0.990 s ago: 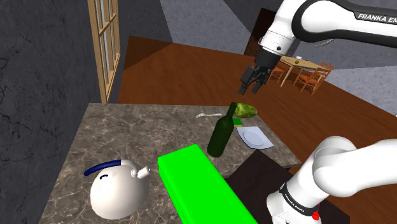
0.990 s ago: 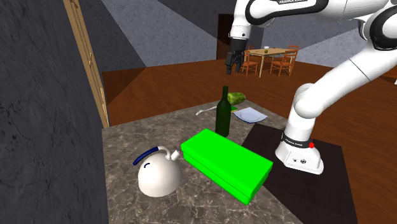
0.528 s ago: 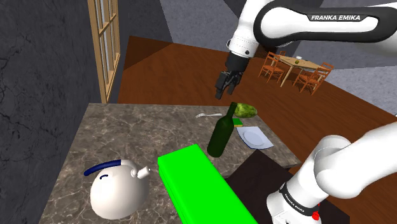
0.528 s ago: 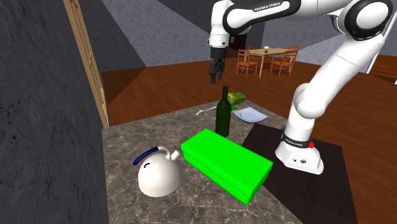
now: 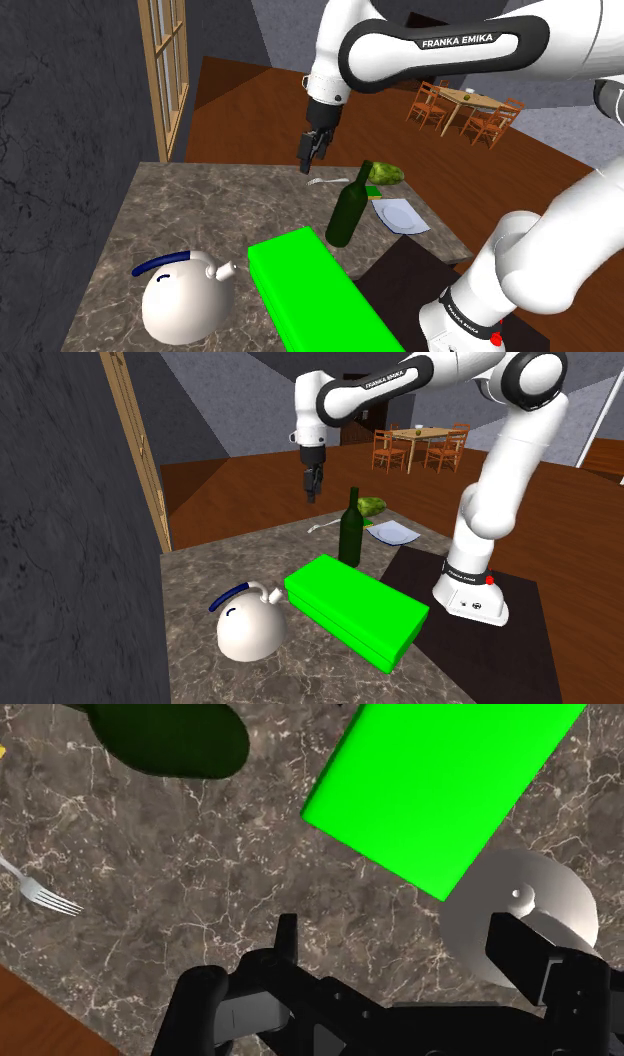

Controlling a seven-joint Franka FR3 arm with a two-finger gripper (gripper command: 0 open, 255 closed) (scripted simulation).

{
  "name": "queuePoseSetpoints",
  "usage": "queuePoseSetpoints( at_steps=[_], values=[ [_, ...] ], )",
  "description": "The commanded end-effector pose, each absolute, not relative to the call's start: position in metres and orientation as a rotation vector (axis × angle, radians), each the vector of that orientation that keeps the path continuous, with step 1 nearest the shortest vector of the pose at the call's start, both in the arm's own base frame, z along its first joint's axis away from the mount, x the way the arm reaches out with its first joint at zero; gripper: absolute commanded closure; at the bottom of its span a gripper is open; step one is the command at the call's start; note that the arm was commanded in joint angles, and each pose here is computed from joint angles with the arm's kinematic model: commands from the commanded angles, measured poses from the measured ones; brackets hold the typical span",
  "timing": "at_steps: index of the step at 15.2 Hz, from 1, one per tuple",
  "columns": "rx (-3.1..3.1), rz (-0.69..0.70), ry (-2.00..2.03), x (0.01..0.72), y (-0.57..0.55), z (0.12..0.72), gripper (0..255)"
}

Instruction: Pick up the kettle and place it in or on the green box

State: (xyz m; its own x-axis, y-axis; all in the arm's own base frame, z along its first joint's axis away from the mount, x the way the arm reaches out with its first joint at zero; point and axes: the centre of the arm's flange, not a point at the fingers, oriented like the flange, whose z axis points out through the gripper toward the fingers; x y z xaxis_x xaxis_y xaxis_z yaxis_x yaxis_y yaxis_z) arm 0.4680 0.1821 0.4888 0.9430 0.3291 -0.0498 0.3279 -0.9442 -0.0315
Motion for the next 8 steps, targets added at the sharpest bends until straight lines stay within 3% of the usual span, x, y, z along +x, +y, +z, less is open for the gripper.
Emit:
queuePoseSetpoints(
  at_steps=[1,8],
  values=[
    [-3.067,0.107,-0.616,0.479,0.207,0.477,0],
    [-3.021,0.183,-0.946,0.502,0.295,0.432,0]
  ],
)
